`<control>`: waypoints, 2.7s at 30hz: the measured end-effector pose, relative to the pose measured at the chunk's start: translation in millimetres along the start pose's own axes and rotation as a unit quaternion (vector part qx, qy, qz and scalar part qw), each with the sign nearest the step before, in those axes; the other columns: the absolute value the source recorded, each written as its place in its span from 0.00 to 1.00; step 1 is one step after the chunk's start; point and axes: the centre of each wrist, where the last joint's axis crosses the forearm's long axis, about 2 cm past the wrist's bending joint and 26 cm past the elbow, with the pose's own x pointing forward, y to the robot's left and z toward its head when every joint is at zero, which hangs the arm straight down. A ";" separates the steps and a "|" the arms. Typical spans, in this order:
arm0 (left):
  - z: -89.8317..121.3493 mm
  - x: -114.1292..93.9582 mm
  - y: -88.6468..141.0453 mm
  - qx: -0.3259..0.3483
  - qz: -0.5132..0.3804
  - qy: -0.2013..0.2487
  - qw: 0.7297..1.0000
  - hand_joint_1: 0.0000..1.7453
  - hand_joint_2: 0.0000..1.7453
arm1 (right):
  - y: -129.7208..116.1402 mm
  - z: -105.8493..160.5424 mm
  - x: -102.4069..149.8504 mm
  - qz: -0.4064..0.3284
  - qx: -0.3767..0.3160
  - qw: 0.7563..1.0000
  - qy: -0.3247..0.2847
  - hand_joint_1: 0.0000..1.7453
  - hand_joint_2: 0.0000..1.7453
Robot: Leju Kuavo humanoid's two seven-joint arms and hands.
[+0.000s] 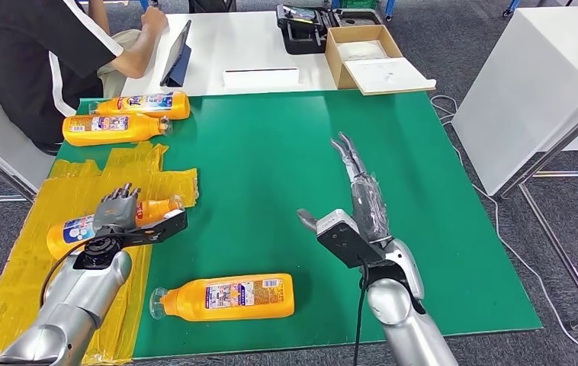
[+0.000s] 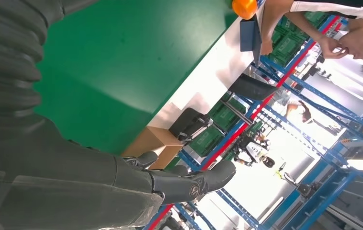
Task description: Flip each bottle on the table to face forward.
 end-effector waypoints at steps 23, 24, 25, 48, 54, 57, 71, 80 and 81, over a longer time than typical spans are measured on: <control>10.1 11.6 84.1 0.074 0.065 -0.129 0.987 0.00 0.00 | -3.6 9.6 -8.3 0.005 0.007 1.000 0.027 0.00 1.00; 10.5 10.4 91.6 0.084 0.074 -0.135 0.984 0.00 0.00 | -3.5 8.9 -8.5 0.005 0.008 1.000 0.027 0.00 1.00; 11.3 9.5 98.7 0.095 0.088 -0.145 0.981 0.00 0.00 | -3.4 8.6 -8.8 0.005 0.009 1.000 0.027 0.00 1.00; 34.6 1.2 92.3 0.219 0.577 -0.257 0.743 0.00 1.00 | 51.8 5.6 4.3 0.214 0.223 0.950 -0.047 0.00 1.00; 32.8 4.6 80.9 0.207 0.590 -0.248 0.740 0.00 1.00 | 55.6 1.7 4.2 0.229 0.270 0.933 -0.065 0.00 1.00; 32.3 4.3 79.1 0.205 0.592 -0.245 0.740 0.00 1.00 | 55.9 1.6 3.3 0.233 0.276 0.930 -0.069 0.00 1.00; 25.3 3.0 63.0 0.185 0.618 -0.225 0.730 0.00 1.00 | 60.4 -14.2 8.6 0.194 0.370 0.902 -0.104 0.00 1.00; 19.4 1.3 55.7 0.179 0.627 -0.207 0.730 0.00 1.00 | 63.2 -5.9 10.4 0.093 0.388 0.912 -0.098 0.00 1.00; 18.7 1.2 55.5 0.178 0.627 -0.206 0.730 0.00 1.00 | 63.3 -5.2 11.4 0.082 0.389 0.912 -0.097 0.00 1.00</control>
